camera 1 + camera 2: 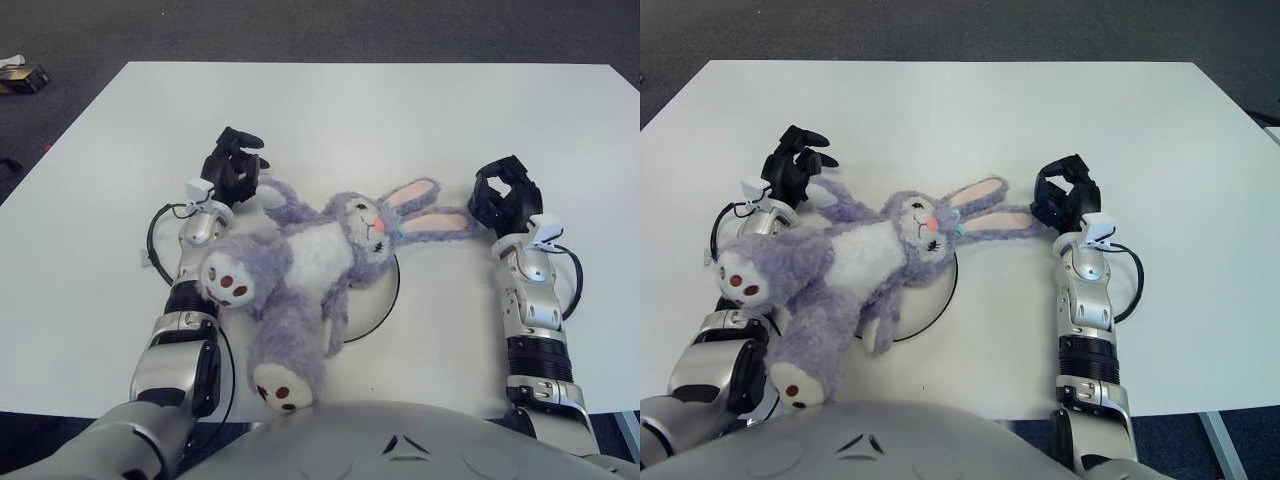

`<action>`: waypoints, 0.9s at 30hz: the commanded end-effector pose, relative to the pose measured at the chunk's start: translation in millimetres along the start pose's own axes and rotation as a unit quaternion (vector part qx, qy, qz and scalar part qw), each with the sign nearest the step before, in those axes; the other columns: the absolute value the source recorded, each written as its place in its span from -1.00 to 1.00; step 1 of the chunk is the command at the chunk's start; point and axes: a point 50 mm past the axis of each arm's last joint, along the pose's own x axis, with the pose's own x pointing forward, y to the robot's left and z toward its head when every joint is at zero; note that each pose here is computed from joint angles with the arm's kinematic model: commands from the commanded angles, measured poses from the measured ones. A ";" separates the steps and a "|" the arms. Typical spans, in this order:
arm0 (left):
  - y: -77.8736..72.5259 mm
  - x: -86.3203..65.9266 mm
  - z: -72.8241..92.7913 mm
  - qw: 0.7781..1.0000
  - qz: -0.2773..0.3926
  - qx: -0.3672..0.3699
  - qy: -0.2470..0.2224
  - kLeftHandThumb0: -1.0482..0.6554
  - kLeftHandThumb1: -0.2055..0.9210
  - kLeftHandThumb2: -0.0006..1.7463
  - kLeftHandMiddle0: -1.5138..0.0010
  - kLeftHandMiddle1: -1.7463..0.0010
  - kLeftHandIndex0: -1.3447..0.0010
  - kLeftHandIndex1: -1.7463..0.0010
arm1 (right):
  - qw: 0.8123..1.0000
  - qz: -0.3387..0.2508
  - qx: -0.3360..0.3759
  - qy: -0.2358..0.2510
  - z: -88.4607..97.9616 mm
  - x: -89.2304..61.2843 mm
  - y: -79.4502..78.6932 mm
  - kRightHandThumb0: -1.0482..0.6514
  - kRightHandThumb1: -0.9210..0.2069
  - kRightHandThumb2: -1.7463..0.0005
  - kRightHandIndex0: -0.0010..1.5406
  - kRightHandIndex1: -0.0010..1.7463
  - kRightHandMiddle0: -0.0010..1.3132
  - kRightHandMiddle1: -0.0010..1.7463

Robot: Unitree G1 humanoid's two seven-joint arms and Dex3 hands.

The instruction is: Put the doll into the plate.

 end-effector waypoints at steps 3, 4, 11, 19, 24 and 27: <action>-2.8 -24.7 -27.7 0.998 0.015 -0.016 0.059 0.22 0.57 -0.10 0.52 -0.86 0.47 -0.84 | 1.000 -0.003 0.001 0.005 -1.1 -3.0 1.3 -0.21 -0.58 0.04 0.22 1.00 -0.47 1.00; -2.8 -24.8 -27.7 0.998 0.015 -0.016 0.060 0.22 0.57 -0.10 0.52 -0.86 0.47 -0.84 | 1.000 -0.004 0.001 0.005 -1.1 -3.0 1.3 -0.21 -0.58 0.05 0.22 1.00 -0.47 1.00; -4.4 -25.1 -25.6 0.998 0.025 -0.018 0.047 0.22 0.56 -0.10 0.52 -0.86 0.47 -0.84 | 1.000 -0.009 0.000 0.006 -0.8 -2.5 1.5 -0.21 -0.58 0.05 0.20 1.00 -0.47 1.00; -5.2 -25.2 -25.3 0.998 0.028 -0.019 0.045 0.22 0.56 -0.09 0.52 -0.86 0.47 -0.84 | 1.000 -0.011 0.000 0.008 -0.8 -2.5 1.7 -0.21 -0.58 0.05 0.19 1.00 -0.47 1.00; -6.6 -26.7 -23.7 0.998 0.043 -0.023 0.036 0.22 0.56 -0.08 0.54 -0.87 0.48 -0.85 | 1.000 -0.013 -0.001 0.009 -0.7 -2.7 0.9 -0.21 -0.58 0.05 0.18 1.00 -0.47 1.00; -6.7 -27.1 -23.1 0.998 0.049 -0.023 0.034 0.22 0.56 -0.08 0.54 -0.88 0.49 -0.86 | 1.000 -0.014 -0.001 0.010 -0.6 -2.8 0.9 -0.21 -0.58 0.04 0.18 1.00 -0.47 1.00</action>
